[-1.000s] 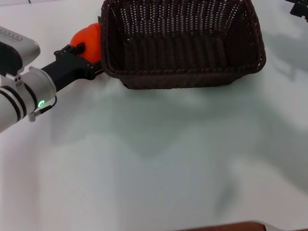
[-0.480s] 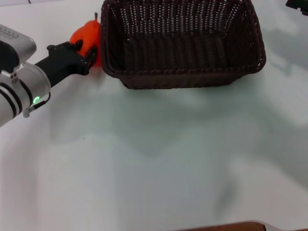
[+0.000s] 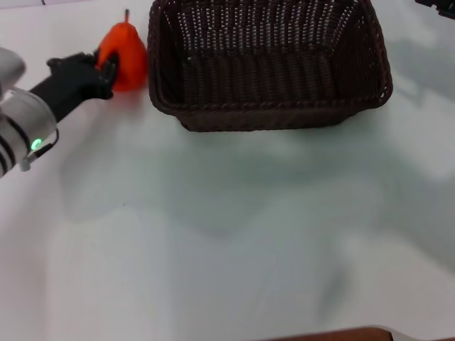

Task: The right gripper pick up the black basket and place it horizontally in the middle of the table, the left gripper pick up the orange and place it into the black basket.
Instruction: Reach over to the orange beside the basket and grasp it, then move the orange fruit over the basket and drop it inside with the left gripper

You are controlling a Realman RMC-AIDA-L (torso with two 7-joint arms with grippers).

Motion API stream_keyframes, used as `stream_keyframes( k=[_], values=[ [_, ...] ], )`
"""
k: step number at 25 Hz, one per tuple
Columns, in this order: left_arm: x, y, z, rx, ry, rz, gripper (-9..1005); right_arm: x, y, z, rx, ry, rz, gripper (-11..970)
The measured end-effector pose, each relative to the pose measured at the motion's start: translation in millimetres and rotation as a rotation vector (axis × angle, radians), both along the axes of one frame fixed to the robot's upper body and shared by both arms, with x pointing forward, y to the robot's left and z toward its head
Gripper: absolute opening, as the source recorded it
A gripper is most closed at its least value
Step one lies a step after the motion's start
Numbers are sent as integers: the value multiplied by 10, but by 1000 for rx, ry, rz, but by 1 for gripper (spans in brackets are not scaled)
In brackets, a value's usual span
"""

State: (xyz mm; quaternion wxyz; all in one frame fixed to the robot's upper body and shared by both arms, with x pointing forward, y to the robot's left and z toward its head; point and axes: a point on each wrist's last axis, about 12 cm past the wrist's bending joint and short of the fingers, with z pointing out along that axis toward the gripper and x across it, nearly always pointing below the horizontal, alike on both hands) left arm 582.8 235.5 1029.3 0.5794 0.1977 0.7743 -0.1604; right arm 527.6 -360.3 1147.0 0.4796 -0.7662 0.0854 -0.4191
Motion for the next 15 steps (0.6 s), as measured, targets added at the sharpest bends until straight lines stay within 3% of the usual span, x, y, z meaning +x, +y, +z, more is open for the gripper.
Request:
stream_keyframes(
  k=[9,12,15],
  values=[
    [-148,404,258,-182,-169,79,145,61,33,-9,-6,-13,0,658],
    [-254,380,393,-267,-268,16,128,89,45,-19,-12,-21,-2,659],
    [-366,178,479,-346,-346,-84,101,120,61,-31,-12,-29,-2,659]
  ],
)
